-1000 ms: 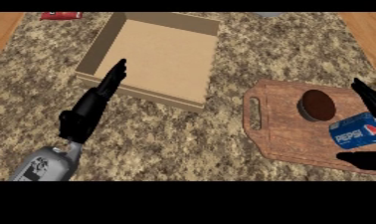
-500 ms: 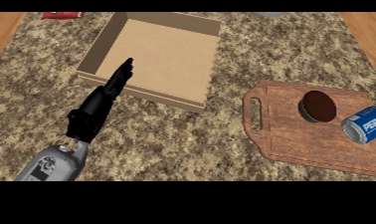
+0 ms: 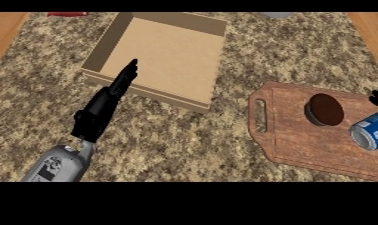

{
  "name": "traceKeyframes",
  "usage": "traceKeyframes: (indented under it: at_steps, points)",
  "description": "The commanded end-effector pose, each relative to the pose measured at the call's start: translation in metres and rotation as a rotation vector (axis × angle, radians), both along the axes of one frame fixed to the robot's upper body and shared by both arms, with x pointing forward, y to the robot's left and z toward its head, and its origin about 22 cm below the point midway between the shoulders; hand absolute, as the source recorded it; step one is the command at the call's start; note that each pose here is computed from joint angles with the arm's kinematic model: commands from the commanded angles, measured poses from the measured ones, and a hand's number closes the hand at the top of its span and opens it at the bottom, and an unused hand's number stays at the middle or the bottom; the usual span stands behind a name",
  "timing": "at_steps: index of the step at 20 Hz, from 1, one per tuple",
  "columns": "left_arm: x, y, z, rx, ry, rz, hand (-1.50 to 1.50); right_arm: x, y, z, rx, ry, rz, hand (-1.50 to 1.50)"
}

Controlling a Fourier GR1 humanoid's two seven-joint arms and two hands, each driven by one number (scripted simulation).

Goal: Pick the cupcake from the cutting board and place it in the cardboard box

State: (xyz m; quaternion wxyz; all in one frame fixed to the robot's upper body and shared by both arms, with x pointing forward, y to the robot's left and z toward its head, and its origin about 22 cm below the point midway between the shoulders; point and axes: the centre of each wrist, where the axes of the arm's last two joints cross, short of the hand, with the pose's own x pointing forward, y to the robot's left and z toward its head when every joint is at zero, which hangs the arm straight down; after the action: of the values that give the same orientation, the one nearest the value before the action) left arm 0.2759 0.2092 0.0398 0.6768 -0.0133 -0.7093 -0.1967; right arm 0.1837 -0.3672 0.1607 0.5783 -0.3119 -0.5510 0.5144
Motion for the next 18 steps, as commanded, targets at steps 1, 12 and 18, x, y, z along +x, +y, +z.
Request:
traceKeyframes:
  at_steps: [1, 12, 18]
  points:
    - [0.004, -0.012, 0.002, -0.007, -0.019, -0.006, 0.0, 0.012, 0.006, -0.008, 0.039, 0.04, -0.033, -1.5]
    - [0.009, 0.001, 0.002, -0.003, -0.012, -0.015, 0.0, 0.057, 0.019, -0.049, -0.026, 0.106, -0.074, -1.5]
    - [0.002, 0.009, 0.011, 0.01, -0.009, -0.013, 0.0, 0.048, 0.027, -0.068, -0.028, 0.104, -0.094, -1.5]
